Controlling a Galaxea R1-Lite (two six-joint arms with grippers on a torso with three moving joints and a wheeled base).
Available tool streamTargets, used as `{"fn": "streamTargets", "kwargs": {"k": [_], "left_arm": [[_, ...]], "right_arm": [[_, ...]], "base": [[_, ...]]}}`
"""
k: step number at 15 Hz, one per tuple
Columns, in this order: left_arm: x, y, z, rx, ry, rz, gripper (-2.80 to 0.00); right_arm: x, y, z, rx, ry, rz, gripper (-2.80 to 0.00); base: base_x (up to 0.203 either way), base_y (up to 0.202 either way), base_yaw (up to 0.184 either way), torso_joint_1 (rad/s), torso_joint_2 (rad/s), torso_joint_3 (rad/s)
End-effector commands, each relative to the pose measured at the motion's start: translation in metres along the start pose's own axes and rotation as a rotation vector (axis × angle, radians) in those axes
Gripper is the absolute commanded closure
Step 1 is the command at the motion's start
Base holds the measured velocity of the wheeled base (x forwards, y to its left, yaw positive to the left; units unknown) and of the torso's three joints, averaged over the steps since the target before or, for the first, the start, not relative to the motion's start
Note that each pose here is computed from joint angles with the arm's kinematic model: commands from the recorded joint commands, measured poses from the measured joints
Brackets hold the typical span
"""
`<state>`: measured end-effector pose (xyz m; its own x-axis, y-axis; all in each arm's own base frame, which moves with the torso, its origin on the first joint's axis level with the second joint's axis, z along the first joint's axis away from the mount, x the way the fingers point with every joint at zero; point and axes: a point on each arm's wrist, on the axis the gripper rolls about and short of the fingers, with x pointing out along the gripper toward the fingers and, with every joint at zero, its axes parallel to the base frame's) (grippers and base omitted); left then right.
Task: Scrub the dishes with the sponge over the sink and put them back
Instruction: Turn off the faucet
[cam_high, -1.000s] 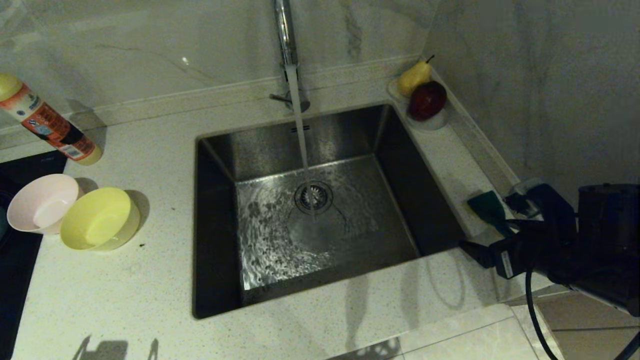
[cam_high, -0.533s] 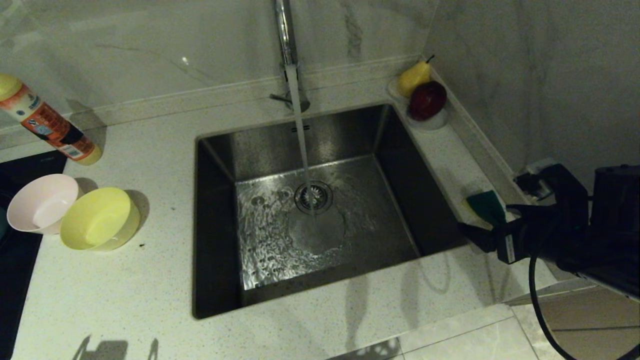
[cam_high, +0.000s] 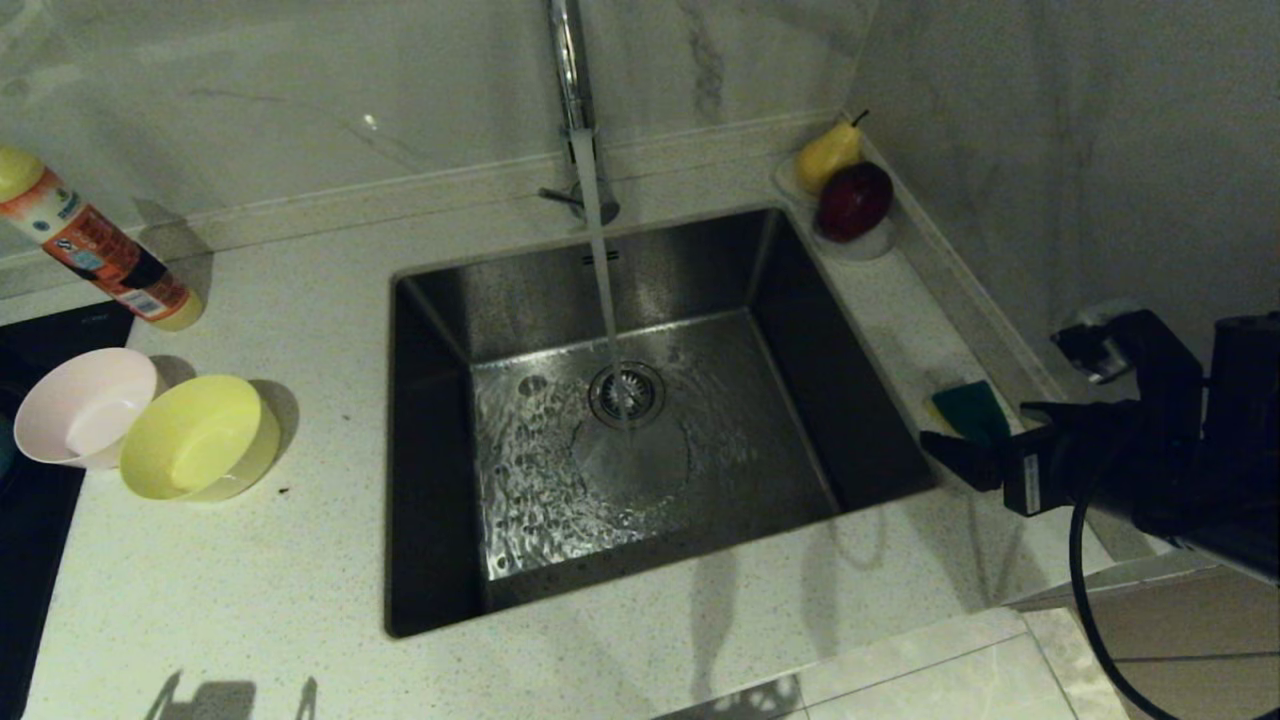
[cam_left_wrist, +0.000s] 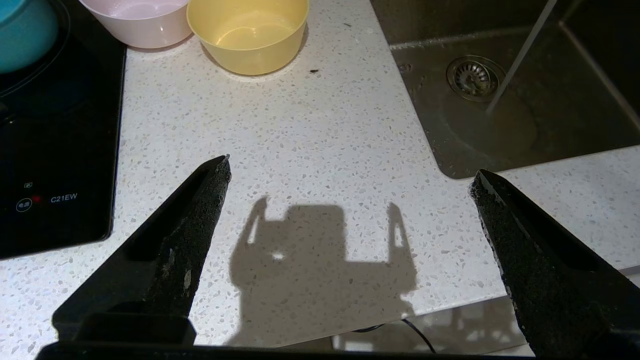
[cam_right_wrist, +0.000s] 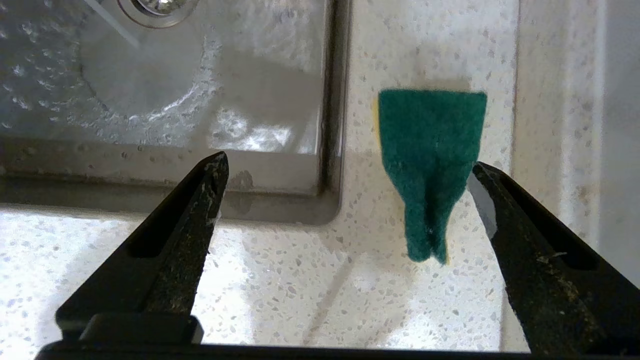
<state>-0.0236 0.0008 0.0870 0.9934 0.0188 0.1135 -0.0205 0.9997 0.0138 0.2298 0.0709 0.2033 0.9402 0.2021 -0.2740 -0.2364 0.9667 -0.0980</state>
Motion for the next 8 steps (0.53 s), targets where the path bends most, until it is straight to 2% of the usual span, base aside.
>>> {"fn": "streamTargets", "kwargs": {"k": [1, 4, 8], "left_arm": [[0.002, 0.0, -0.011, 0.001, 0.039, 0.001, -2.8], [0.002, 0.0, -0.011, 0.001, 0.04, 0.001, -2.8], [0.002, 0.0, -0.011, 0.001, 0.04, 0.0, -2.8]], "right_arm": [[0.011, -0.002, -0.007, 0.028, 0.038, -0.013, -2.8], [0.017, -0.004, -0.012, 0.109, 0.067, -0.023, -2.8], [0.022, -0.008, -0.018, 0.121, 0.093, -0.04, -2.8]], "base": [[0.0, 0.0, 0.0, 0.0, 0.0, 0.0], [0.0, 0.0, 0.0, 0.0, 0.0, 0.0], [0.0, 0.0, 0.0, 0.0, 0.0, 0.0]]}}
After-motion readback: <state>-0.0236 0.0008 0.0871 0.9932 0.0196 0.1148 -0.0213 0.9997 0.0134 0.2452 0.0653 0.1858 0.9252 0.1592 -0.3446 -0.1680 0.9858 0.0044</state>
